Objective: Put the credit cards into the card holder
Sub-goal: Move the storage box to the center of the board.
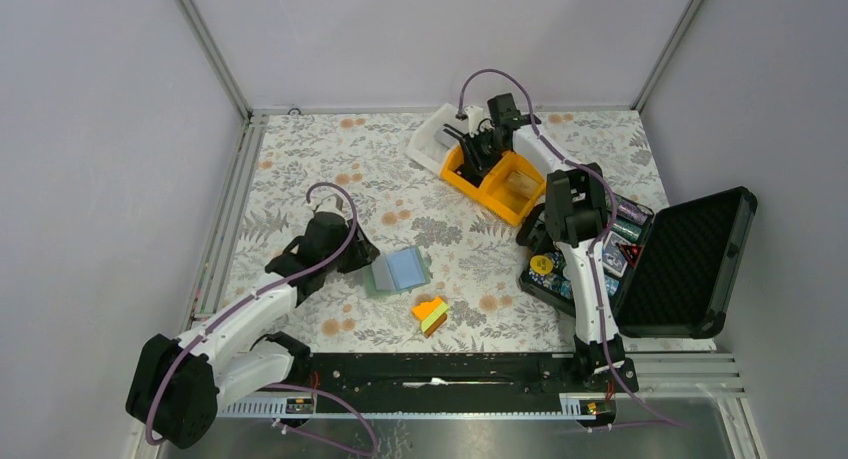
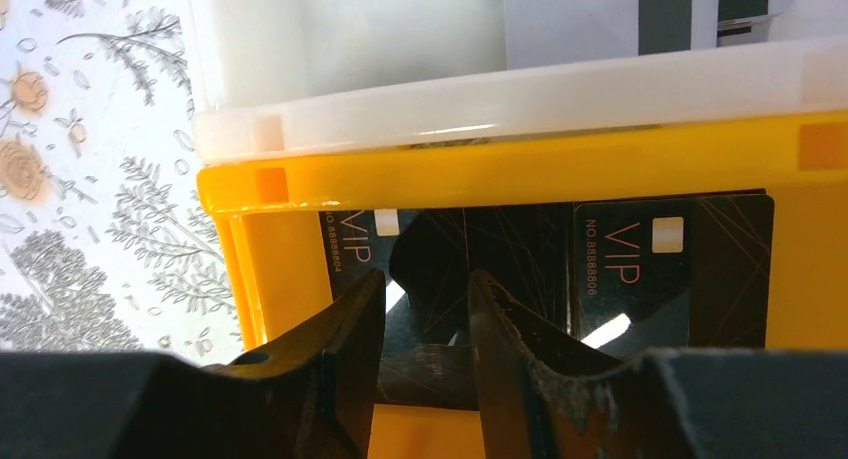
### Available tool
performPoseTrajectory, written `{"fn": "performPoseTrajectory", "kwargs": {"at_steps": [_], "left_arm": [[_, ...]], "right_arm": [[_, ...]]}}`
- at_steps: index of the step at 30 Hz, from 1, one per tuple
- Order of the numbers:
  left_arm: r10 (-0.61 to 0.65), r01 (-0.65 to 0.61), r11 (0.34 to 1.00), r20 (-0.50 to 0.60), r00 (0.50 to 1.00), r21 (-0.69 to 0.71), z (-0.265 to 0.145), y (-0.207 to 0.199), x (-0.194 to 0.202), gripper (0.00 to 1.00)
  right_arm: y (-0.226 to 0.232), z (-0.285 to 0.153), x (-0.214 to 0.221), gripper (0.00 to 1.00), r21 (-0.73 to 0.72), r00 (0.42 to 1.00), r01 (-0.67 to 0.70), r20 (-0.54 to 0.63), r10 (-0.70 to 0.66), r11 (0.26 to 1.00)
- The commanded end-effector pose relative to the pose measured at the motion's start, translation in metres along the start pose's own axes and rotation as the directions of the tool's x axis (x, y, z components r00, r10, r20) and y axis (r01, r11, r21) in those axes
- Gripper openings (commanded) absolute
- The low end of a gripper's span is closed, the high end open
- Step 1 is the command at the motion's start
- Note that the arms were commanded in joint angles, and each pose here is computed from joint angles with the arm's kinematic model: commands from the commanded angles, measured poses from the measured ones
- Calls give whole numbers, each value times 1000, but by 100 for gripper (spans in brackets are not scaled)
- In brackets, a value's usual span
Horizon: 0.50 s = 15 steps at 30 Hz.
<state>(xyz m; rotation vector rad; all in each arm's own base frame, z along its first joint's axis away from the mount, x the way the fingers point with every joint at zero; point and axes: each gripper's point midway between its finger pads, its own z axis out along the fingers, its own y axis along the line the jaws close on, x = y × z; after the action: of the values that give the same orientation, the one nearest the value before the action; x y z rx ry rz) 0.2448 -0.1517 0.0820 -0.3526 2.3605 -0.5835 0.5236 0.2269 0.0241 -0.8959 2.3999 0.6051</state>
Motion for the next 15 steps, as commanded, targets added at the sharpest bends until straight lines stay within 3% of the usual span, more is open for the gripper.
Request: {"fn": "performPoseTrajectory", "kwargs": {"at_steps": [1,15], "left_arm": [[25,-29,999,99,995,45,-13,-22,-35,40],[25,-34,997,128,992,72,-29,-31,-45,41]], "right_arm": [[55,-3,-1,43,-112,1000,7,17,-5,994],[142,-10,6,44,-227,995,82,76,-66,970]]}}
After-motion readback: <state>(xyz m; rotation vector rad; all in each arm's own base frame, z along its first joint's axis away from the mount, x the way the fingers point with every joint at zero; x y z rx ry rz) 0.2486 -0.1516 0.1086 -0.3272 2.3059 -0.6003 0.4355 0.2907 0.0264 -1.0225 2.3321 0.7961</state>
